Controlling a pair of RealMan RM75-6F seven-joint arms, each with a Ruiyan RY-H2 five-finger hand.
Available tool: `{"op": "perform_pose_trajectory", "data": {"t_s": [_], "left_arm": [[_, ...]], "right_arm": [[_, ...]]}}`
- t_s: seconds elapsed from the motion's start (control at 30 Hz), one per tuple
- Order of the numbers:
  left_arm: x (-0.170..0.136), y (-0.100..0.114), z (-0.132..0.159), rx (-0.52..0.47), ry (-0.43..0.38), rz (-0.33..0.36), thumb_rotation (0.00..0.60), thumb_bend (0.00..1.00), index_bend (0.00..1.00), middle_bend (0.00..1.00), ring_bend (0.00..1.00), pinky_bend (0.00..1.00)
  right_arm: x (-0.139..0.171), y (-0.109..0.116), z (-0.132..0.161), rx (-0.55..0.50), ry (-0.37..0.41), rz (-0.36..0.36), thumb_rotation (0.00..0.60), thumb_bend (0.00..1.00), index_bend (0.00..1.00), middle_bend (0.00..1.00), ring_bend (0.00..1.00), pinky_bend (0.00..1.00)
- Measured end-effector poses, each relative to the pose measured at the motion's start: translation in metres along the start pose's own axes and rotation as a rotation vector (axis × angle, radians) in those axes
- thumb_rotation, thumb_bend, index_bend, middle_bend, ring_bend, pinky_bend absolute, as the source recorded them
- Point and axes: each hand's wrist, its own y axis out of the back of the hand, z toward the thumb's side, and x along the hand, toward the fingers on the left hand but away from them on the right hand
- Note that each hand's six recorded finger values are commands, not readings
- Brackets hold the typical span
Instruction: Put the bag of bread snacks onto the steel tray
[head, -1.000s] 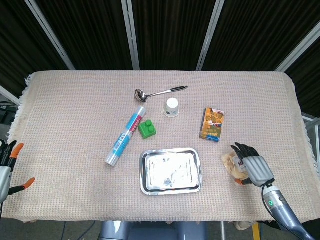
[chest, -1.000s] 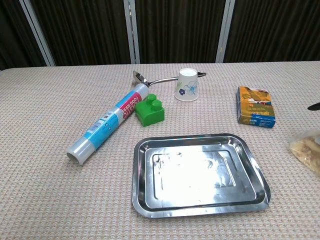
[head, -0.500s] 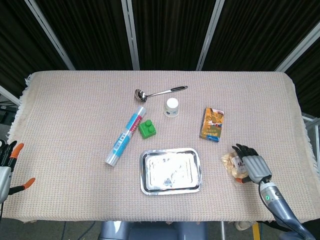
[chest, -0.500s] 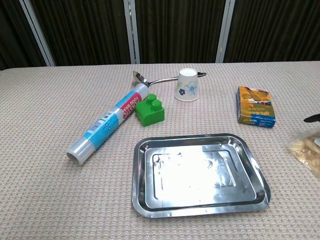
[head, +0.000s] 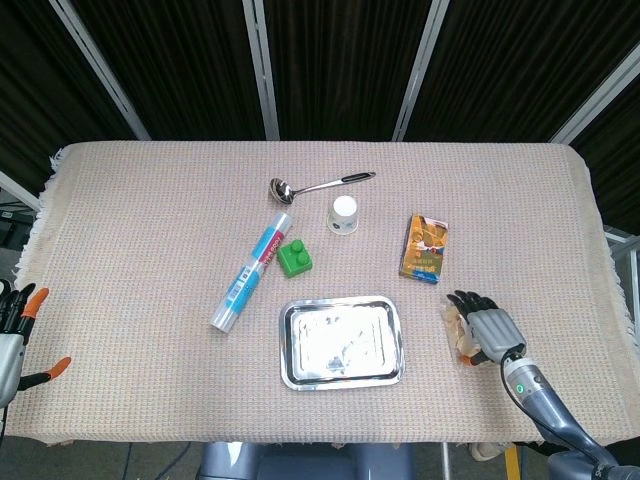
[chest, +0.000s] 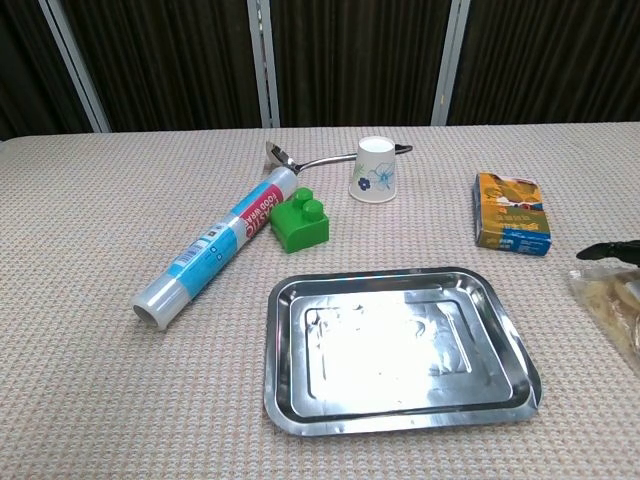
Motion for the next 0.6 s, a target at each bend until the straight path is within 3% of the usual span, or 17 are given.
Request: {"op": "perform_pose_trajectory", "data": {"t_s": [0.17,0.3,0.6], "left_arm": [[0.000,0.000,0.000,0.001,0.000,-0.001,0.533,0.00,0.07,0.00,0.00,0.00],[0.002,-0.001,0.002,0.001,-0.006,-0.003,0.535,0.00,0.07,0.00,0.00,0.00],[0.002,-0.001,0.003,0.000,-0.009,-0.001,0.534,0.00,0.07,0.00,0.00,0.00]], "right_arm": [[-0.004,-0.001,-0.004,-0.002,-0.014,-0.002,0.600,0.01,0.38,0.30,0.21,0.43],[-0.005,-0.002,-0.007,-0.008,-0.020,-0.010,0.600,0.07,0.50,0.41,0.35,0.55],[0.000,0.012,-0.004,-0.030,0.008,-0.076,0.600,0.11,0.59,0.50,0.47,0.68]]}}
